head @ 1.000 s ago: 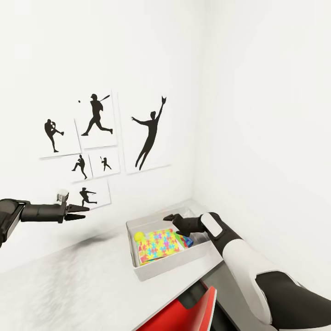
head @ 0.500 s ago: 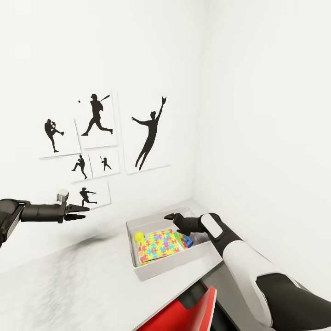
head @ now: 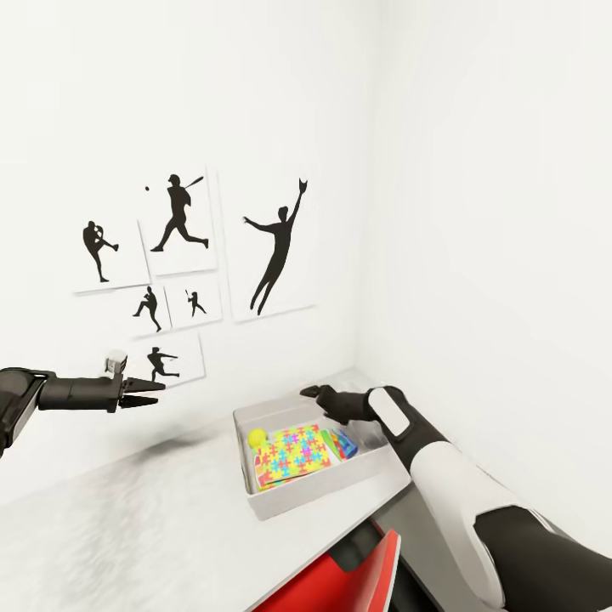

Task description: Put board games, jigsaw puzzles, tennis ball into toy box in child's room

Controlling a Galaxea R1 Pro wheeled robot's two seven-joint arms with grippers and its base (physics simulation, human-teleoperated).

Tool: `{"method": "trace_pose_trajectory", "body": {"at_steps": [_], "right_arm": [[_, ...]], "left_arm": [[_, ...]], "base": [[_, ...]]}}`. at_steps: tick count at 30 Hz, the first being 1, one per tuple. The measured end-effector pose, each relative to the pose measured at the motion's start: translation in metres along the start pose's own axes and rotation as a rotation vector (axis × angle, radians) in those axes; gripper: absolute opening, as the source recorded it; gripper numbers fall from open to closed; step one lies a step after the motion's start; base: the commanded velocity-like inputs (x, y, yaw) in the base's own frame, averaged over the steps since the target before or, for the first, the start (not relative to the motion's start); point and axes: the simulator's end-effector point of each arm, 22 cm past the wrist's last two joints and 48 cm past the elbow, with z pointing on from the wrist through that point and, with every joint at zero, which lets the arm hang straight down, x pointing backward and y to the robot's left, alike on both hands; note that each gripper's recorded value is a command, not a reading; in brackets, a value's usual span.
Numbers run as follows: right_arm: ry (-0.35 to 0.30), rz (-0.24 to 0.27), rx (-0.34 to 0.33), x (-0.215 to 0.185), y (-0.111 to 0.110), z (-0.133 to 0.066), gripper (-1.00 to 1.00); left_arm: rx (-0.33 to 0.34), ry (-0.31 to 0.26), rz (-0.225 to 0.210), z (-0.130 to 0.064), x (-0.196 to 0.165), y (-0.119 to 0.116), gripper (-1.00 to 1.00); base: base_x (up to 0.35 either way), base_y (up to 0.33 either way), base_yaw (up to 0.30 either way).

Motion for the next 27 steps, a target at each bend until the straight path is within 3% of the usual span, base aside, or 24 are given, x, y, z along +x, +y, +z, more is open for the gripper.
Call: {"method": "trace_pose_trajectory", "body": {"at_steps": [3, 6, 16, 27], "right_arm": [[-0.039, -0.038, -0.036, -0.015, 0.021, -0.008, 1.0], [-0.053, -0.051, -0.048, -0.019, 0.028, -0.011, 1.0], [-0.066, -0.066, -0.06, -0.023, 0.039, -0.019, 1.0], [-0.071, -0.072, -0.063, -0.024, 0.043, -0.022, 1.0]], "left_arm": [[0.0, 0.0, 0.002, -0.001, 0.0, -0.002, 1.0], [0.0, -0.002, 0.004, -0.002, -0.001, -0.003, 1.0], [0.001, -0.01, 0.018, -0.007, -0.003, -0.011, 1.0], [0.001, -0.011, 0.023, -0.008, -0.004, -0.015, 1.0]], "base": [[-0.024, 0.0, 0.0], [-0.208, 0.0, 0.0], [-0.075, 0.0, 0.0], [-0.19, 0.0, 0.0]]}}
